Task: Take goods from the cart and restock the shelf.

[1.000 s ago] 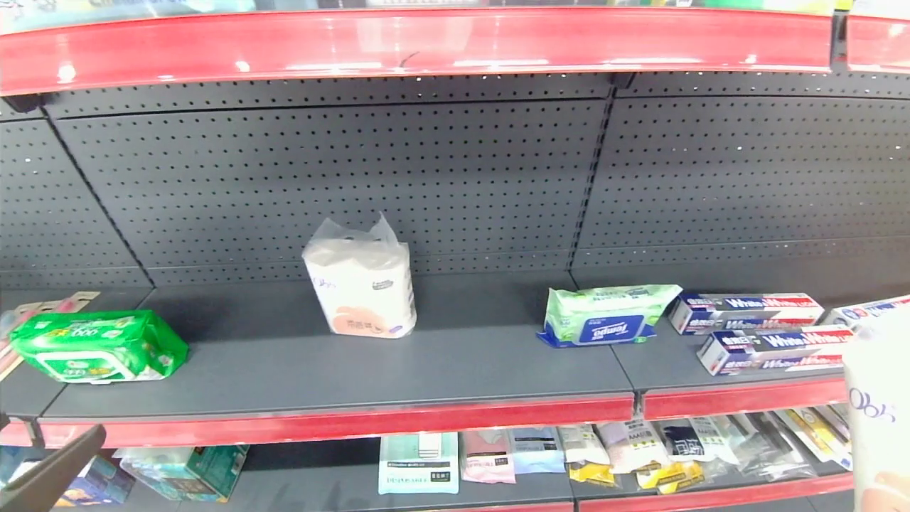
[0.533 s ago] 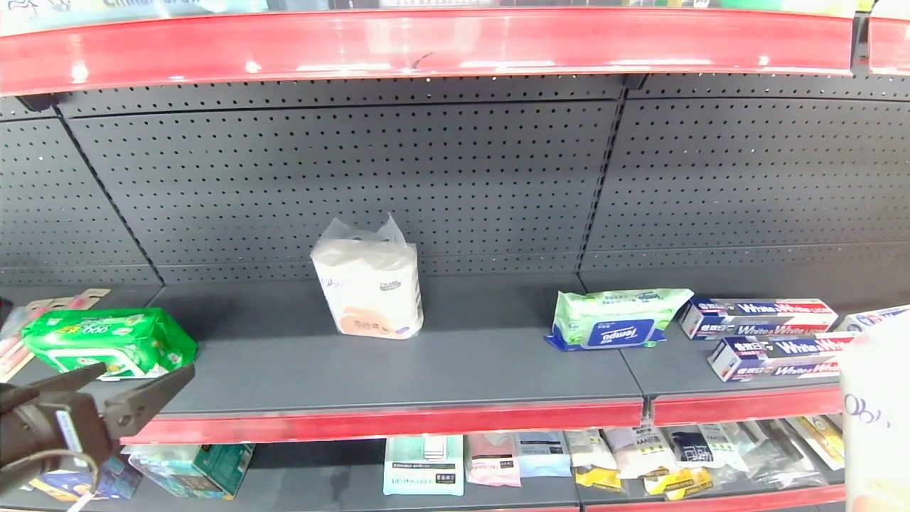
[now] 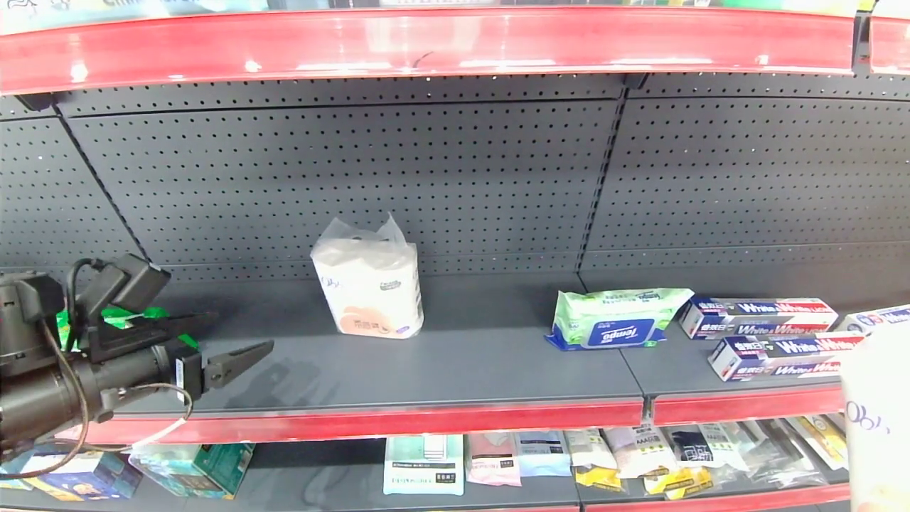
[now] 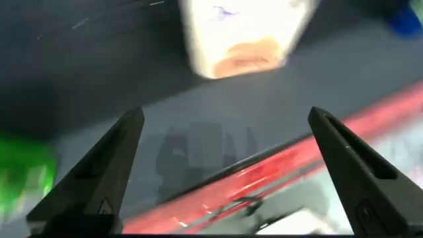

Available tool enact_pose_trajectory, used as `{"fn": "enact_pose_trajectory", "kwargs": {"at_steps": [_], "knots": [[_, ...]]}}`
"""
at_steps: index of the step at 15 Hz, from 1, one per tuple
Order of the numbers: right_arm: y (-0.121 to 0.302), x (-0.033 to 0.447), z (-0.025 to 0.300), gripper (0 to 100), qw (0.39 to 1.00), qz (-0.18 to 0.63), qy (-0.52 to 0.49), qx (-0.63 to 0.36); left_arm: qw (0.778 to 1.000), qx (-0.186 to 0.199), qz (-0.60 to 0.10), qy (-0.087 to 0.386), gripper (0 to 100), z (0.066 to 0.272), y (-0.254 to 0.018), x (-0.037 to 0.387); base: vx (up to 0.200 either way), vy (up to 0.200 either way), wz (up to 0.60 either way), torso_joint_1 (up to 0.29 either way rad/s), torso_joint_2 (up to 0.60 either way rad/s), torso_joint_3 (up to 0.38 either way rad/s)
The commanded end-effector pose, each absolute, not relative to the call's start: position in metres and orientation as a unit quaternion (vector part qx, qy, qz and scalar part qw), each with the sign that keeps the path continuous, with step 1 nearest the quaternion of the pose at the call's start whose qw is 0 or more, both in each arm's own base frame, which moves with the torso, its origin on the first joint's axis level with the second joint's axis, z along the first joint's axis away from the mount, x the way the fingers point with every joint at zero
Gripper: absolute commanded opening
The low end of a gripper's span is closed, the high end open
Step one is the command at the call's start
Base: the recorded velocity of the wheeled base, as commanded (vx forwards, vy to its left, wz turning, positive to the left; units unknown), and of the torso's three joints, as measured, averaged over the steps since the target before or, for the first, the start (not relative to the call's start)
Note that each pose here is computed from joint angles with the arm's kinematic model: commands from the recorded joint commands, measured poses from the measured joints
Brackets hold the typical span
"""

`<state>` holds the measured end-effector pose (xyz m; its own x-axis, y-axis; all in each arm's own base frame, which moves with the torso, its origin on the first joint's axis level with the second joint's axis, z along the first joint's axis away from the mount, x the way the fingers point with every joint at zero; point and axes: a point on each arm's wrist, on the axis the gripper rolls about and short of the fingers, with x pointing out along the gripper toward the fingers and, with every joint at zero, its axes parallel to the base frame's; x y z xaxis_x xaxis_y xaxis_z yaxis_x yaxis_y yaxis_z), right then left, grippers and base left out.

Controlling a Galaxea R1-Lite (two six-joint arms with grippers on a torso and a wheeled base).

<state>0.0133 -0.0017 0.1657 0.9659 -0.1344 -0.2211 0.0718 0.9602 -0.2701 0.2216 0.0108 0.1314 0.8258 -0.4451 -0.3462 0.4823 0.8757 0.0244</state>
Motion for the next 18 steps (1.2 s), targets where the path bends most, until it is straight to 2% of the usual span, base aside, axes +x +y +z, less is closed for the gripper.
{"fn": "enact_pose_trajectory", "kwargs": {"at_steps": [1,2,4,7,9,15,18], "knots": [[-0.002,0.014,0.165,0,0.982,-0.054,0.123,-0.131,0.942,0.063,-0.271,0.190,100,0.098,0.037,0.247,0.000,0.000,0.00,0.000,0.00,0.000],[-0.002,0.016,0.166,0,0.982,-0.052,0.126,-0.131,0.936,0.067,-0.304,0.165,100,0.093,0.054,0.270,0.000,0.000,0.00,0.000,0.00,0.000],[-0.002,0.018,0.166,0,0.981,-0.051,0.133,-0.130,0.934,0.066,-0.325,0.137,100,0.095,0.068,0.299,0.000,0.000,0.00,0.000,0.00,0.000],[-0.003,0.021,0.165,0,0.980,-0.050,0.141,-0.129,0.930,0.068,-0.339,0.123,100,0.089,0.076,0.328,0.000,0.000,0.00,0.000,0.00,0.000],[-0.003,0.023,0.166,0,0.980,-0.052,0.143,-0.129,0.923,0.072,-0.366,0.097,100,0.087,0.081,0.355,0.000,0.000,0.00,0.000,0.00,0.000],[-0.004,0.028,0.168,0,0.978,-0.057,0.152,-0.130,0.887,0.073,-0.453,0.055,100,0.088,0.054,0.392,0.000,0.000,0.00,0.000,0.00,0.000],[-0.005,0.028,0.168,0,0.978,-0.058,0.154,-0.130,0.877,0.070,-0.474,0.042,100,0.084,0.054,0.411,0.000,0.000,0.00,0.000,0.00,0.000]]}}
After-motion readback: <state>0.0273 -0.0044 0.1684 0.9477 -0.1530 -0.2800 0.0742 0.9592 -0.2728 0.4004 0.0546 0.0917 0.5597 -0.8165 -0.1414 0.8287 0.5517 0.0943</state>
